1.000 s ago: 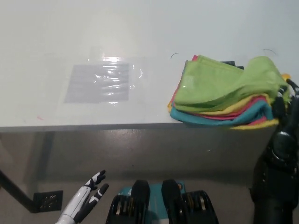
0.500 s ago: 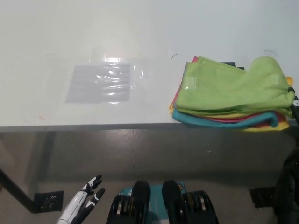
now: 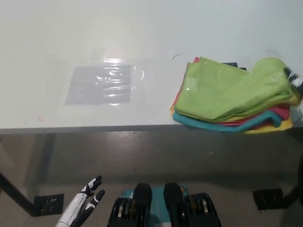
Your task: A stack of folded microfibre clothes with a single fold is kept infront of the robot. the robot uses its right hand to grab one end of the clothes and pulla it away from the other end to unfold
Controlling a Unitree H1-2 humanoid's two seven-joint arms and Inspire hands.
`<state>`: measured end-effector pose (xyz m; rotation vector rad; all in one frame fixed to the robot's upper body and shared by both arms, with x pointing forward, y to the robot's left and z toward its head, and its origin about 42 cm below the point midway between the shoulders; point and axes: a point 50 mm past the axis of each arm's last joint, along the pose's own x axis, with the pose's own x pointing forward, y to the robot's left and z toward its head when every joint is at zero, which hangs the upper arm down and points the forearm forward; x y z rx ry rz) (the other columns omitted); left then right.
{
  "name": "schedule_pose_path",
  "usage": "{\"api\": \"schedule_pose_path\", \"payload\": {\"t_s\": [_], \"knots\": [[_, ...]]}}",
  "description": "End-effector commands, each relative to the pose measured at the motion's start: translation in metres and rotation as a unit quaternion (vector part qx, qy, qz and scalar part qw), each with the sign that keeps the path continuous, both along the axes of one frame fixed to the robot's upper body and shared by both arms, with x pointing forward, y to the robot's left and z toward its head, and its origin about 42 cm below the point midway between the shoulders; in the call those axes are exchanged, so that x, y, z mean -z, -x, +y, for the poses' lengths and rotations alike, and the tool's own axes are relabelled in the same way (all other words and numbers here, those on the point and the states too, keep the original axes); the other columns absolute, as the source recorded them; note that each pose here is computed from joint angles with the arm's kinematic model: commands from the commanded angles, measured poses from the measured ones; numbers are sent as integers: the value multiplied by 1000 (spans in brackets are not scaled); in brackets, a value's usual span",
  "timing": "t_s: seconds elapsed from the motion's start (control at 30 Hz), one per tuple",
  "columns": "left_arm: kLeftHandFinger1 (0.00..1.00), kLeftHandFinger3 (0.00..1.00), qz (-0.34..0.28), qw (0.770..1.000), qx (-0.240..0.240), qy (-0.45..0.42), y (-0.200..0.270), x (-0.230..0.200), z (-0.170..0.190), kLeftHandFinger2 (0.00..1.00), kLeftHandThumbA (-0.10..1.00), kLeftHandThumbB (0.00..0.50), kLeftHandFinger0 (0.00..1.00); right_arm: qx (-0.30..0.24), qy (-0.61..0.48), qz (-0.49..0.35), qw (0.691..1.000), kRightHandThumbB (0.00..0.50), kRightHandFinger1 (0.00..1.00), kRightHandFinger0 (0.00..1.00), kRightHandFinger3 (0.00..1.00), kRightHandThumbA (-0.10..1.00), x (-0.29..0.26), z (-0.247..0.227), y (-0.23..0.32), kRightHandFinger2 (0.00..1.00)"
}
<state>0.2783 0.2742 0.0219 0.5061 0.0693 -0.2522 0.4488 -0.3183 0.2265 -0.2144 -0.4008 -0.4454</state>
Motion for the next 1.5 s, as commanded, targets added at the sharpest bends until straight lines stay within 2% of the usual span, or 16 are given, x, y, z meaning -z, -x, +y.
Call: {"api": "schedule_pose_path", "payload": {"t_s": [0.0,0.07,0.13,0.23,0.27,0.37,0.4,0.5,0.57,0.67,0.8,0.97,1.07,1.17,1.37,1.47], "knots": [[1000,1000,-37,999,-3,-6,-3,-14,11,1000,1000,500,1000,43,82,-151,984,346,1000,1000,1000,1000,-127,-2,29,1000],[1000,1000,-37,999,-3,-6,-3,-14,11,1000,1000,500,1000,43,81,-149,985,345,1000,1000,1000,1000,-128,-1,30,1000],[1000,1000,-35,999,0,-11,-4,-14,12,1000,1000,500,1000,45,136,-309,940,385,1000,1000,1000,1000,-213,8,105,1000],[1000,1000,-33,999,2,-12,-3,-13,12,1000,1000,500,1000,38,146,-337,929,429,1000,1000,1000,1000,-229,15,132,1000],[1000,1000,-31,999,3,-12,-3,-13,12,1000,1000,500,1000,13,172,-409,896,357,1000,1000,1000,1000,-251,23,162,1000],[1000,1000,-31,999,3,-12,-4,-13,12,1000,1000,500,1000,10,175,-415,893,354,1000,1000,1000,1000,-253,24,166,1000],[1000,1000,-25,1000,3,-17,-1,-12,13,1000,1000,500,1000,58,216,-515,828,383,1000,1000,1000,1000,-278,37,227,1000],[1000,1000,-25,1000,4,-17,-1,-12,13,1000,1000,500,1000,60,216,-519,825,384,1000,1000,1000,1000,-278,37,231,1000],[1000,1000,-20,999,5,-27,-2,-11,16,1000,1000,500,1000,24,221,-564,795,382,1000,1000,1000,1000,-281,40,254,1000],[1000,1000,-18,999,10,-32,0,-10,16,1000,1000,500,1000,21,217,-555,803,385,1000,1000,1000,1000,-274,41,252,1000],[1000,1000,-10,999,18,-35,4,-6,14,1000,1000,500,1000,3,216,-497,841,292,1000,1000,1000,1000,-253,46,239,1000],[1000,1000,-7,999,20,-34,5,-5,14,1000,1000,500,1000,2,221,-446,867,320,1000,1000,1000,1000,-243,47,230,1000],[1000,1000,-3,998,28,-47,4,-7,12,1000,1000,500,1000,-67,205,-362,907,338,1000,1000,1000,1000,-202,62,209,1000],[1000,1000,-5,998,28,-49,4,-7,12,1000,1000,500,1000,-78,197,-354,911,331,1000,1000,1000,1000,-196,65,212,1000],[1000,1000,-35,999,22,-12,-6,-13,12,1000,1000,500,1000,-198,152,-283,926,376,1000,1000,1000,1000,-95,110,247,1000],[1000,1000,-41,999,19,-4,-5,-12,12,1000,1000,500,1000,-265,122,-252,923,325,1000,1000,1000,1000,-62,125,259,1000]]}}
